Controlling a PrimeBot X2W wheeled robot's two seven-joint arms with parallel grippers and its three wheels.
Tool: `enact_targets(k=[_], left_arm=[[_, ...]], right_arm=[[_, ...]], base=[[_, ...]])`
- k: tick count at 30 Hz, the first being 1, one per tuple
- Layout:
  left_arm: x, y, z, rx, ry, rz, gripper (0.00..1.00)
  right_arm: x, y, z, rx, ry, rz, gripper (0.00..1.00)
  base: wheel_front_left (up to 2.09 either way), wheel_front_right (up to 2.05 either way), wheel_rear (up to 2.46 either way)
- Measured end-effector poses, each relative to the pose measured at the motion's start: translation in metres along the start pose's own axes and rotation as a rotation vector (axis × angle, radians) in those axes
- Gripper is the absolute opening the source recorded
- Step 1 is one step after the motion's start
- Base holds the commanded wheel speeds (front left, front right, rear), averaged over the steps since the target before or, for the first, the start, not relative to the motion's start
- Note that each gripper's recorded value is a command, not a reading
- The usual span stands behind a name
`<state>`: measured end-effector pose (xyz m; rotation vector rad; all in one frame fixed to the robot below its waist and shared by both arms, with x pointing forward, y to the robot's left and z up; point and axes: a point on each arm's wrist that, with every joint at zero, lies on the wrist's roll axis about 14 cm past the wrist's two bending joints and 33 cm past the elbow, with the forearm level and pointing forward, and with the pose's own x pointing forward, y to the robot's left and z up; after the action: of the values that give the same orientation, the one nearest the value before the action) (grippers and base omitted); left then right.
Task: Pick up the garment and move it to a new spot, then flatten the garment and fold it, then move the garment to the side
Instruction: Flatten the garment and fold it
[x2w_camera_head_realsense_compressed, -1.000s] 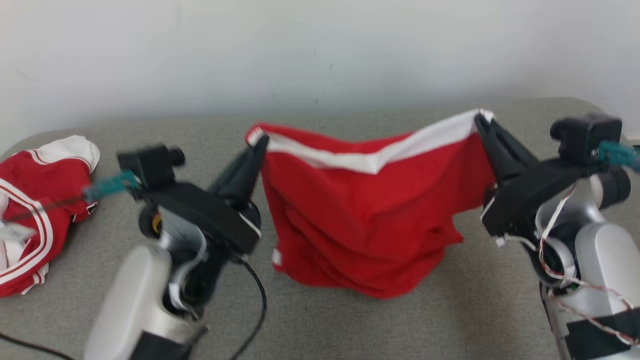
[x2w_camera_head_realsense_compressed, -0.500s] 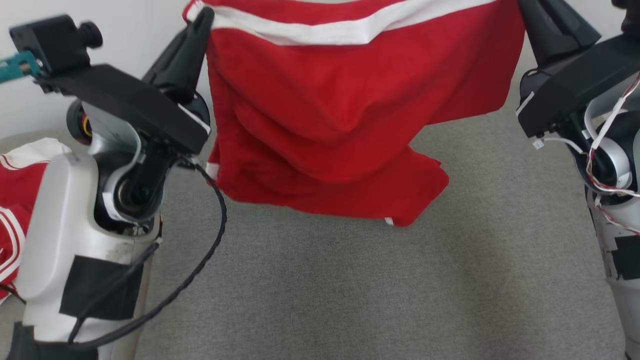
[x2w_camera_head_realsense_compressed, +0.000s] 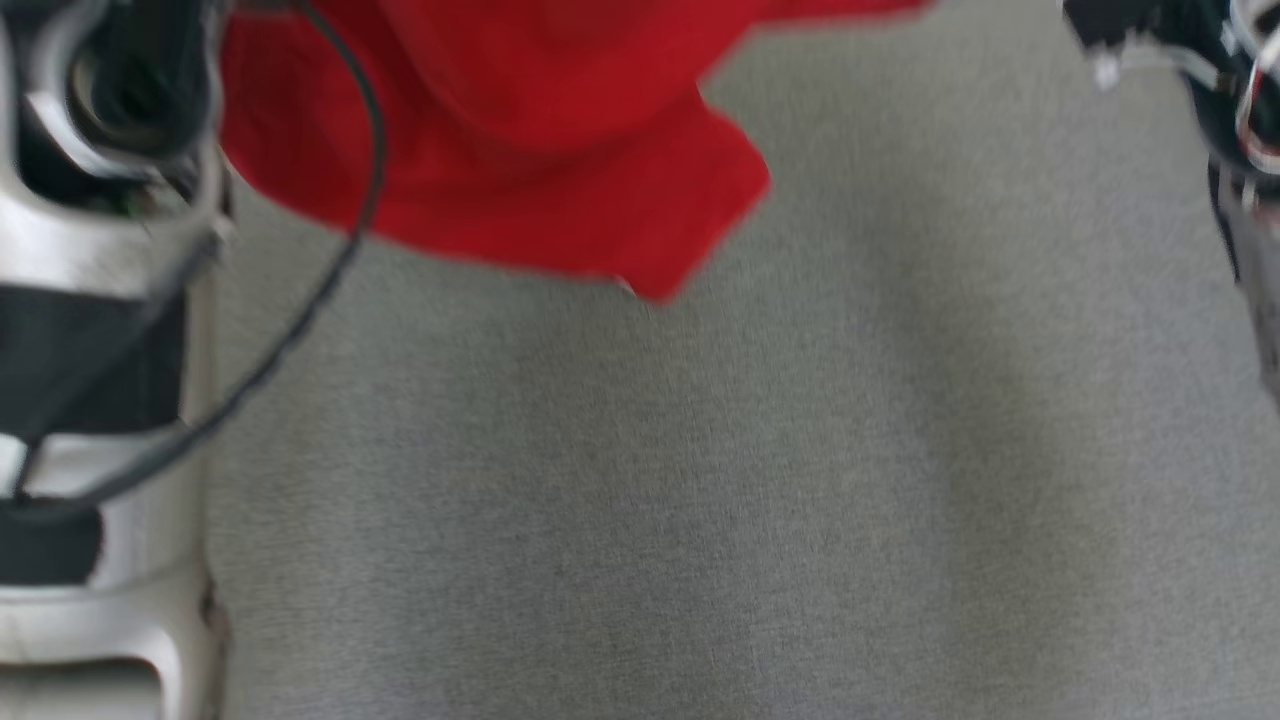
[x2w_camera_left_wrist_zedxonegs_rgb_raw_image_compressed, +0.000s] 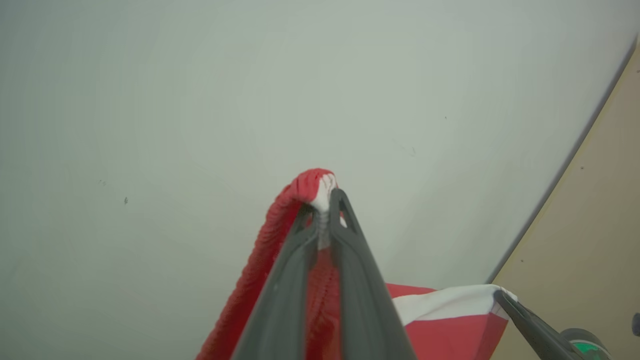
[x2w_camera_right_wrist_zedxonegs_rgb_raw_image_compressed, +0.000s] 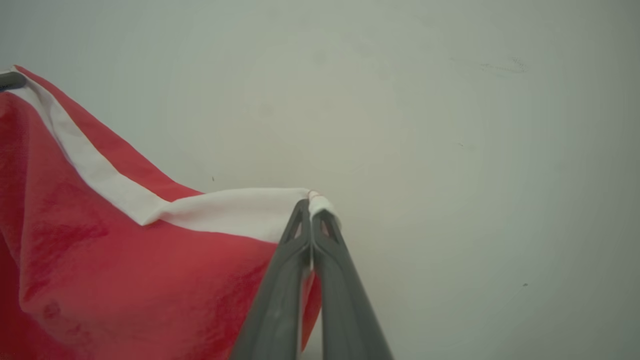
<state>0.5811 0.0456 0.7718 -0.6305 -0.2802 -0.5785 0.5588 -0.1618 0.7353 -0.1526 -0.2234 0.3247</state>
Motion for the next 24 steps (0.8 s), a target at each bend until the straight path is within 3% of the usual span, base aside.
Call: enact_targets(k=[7,13,18,24], left_arm=[[0.033,0.053,0.0,0.076,-0.179,0.001,0.0],[0.045,0.081,-0.003,0.051,-0.366,-0.01,0.0],[0.042,0.103,-0.034,0.078,-0.384,-0.003,0.0],[0.014,0.147,-0.119,0.072,-0.199,0.078,0.0]], right_arm=[[0.053,-0.019,-0.022,-0.026,-0.136,-0.046,0.0],[0.068,-0.05,-0.016,-0.174,-0.319,-0.12,0.0],[0.078,-0.043,-0.05,-0.295,-0.273,-0.085,0.0],[0.068,-0.016,-0.131,-0.317,-0.125,0.015,0.0]], base=[[0.0,0.0,0.0],[0.0,0.0,0.0],[0.0,0.0,0.0],[0.0,0.0,0.0]])
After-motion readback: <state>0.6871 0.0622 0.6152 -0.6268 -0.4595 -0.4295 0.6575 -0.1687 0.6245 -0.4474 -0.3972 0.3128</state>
